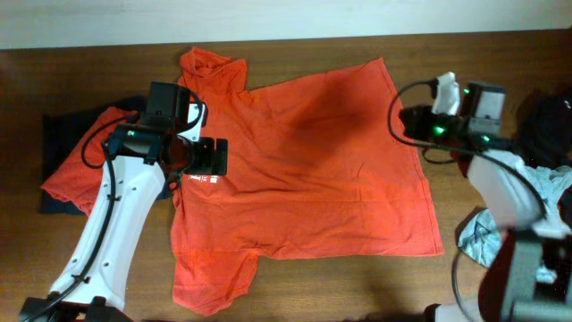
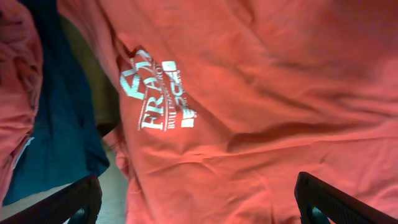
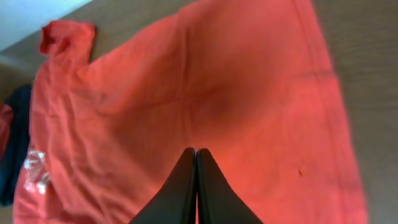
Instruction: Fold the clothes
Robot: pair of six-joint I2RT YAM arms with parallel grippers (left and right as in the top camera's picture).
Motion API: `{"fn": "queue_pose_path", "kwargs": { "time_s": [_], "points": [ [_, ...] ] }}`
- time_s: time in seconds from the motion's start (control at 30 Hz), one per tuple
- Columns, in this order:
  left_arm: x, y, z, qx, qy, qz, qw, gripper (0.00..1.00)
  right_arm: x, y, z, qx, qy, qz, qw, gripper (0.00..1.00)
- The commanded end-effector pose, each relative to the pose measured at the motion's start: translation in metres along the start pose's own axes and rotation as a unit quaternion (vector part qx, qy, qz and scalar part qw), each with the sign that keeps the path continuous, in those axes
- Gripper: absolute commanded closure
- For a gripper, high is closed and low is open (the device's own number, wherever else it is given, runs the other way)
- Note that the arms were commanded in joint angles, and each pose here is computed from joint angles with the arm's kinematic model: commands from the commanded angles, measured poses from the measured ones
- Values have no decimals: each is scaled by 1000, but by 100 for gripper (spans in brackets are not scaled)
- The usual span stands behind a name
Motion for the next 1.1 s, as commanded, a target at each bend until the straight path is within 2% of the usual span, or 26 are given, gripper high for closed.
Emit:
{"fn": "queue_pose_path", "kwargs": {
  "time_s": [0.0,0.3,0.43,0.7,0.77,1.07],
  "points": [
    [-2,0,-5,9,21,-1,1000,1,44,-8,-4,5,-24,10,1000,96],
    [-2,0,-5,9,21,-1,1000,1,128,-17,-38,48,-22,25,998,96],
    [-2,0,-5,9,21,-1,1000,1,148,-12,-49,58,33,40,997,96],
    [-2,0,-5,9,21,-1,1000,1,165,13,-55,20,152,60,986,96],
    [-2,0,-5,9,21,-1,1000,1,165,23,-76,23,198,68,978,96],
    [-2,0,-5,9,21,-1,1000,1,129,24,-143,61,298,74,950,96]
  ]
}}
Point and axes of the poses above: each gripper's point midway between its finger pads, its own x axis out along the fingers, its own z axis along the line the jaws close on, y = z × x, the point moved 2 cm from there along -x, back along the fingers, and after that the axes turned 2 degrees about -x, right-handed, at the moved point
